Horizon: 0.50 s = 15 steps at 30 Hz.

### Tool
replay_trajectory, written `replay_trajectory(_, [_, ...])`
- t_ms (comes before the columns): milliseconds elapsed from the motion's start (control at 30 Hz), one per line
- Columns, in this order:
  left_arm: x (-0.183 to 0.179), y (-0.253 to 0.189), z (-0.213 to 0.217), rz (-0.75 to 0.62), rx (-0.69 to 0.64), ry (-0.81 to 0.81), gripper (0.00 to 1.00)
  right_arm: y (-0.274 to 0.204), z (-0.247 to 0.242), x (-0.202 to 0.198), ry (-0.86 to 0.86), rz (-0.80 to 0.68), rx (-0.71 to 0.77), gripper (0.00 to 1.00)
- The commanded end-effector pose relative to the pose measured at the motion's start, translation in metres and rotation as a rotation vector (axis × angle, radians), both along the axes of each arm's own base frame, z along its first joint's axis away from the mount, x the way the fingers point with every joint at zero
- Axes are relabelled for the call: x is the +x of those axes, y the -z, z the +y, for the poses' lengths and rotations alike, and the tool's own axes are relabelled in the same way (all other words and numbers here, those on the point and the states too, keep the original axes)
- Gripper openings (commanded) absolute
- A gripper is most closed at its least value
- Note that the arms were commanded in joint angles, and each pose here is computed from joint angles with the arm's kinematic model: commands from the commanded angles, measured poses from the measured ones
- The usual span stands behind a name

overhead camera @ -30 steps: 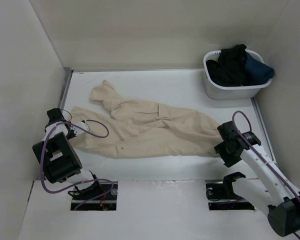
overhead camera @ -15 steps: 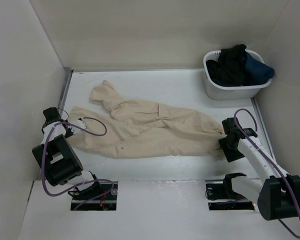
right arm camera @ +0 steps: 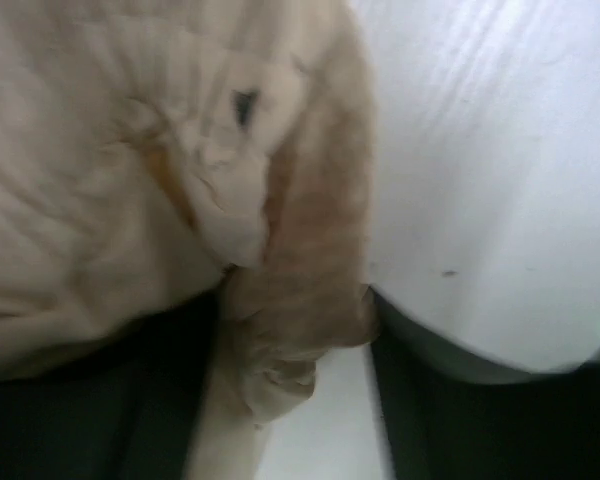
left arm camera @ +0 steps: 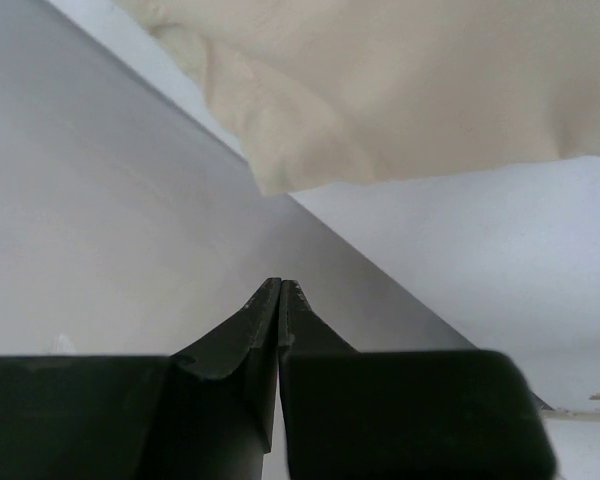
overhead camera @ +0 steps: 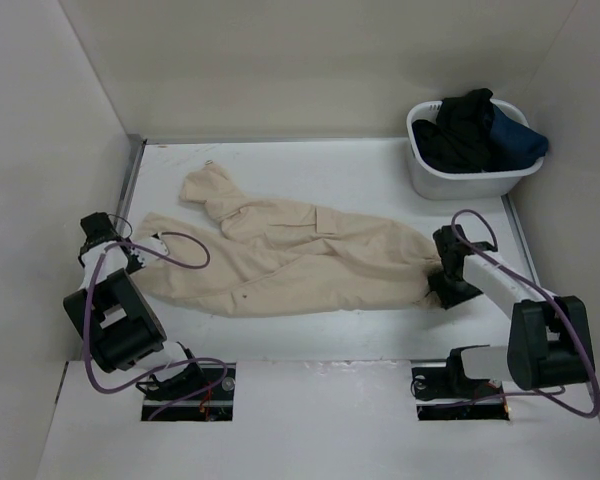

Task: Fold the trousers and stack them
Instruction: Flatten the trousers out

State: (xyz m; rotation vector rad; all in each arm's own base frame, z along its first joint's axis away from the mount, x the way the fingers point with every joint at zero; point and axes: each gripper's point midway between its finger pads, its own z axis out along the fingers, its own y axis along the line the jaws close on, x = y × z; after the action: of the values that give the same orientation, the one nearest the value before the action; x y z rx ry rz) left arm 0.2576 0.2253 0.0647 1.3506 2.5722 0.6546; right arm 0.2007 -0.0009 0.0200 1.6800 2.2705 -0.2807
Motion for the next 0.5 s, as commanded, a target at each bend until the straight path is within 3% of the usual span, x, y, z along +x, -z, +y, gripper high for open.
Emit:
replay_trajectory(0, [0.006,-0.026,0.008,-0.058,0.018,-0.015,0.0,-0.005,0.004,0.023,0.009,-0.079,0.019,0.37])
replay_trajectory(67, [0.007,-0.037,0.012,-0.086,0.026,-0.026,0.0,-0.013,-0.008,0.026,0.03,-0.105,-0.014,0.03])
replay_trajectory(100, [0.009,-0.045,0.015,-0.111,0.029,-0.033,0.0,-0.022,-0.015,0.03,0.025,-0.127,-0.04,0.0])
replay_trajectory(367, [0.03,-0.185,0.019,-0.388,-0.05,-0.063,0.0,-0.195,-0.074,0.086,-0.092,-0.538,-0.298,0.0])
replay_trajectory(467, [0.011,-0.201,-0.007,-0.352,-0.071,-0.013,0.02,-0.23,-0.075,0.087,-0.136,-0.656,-0.293,0.0])
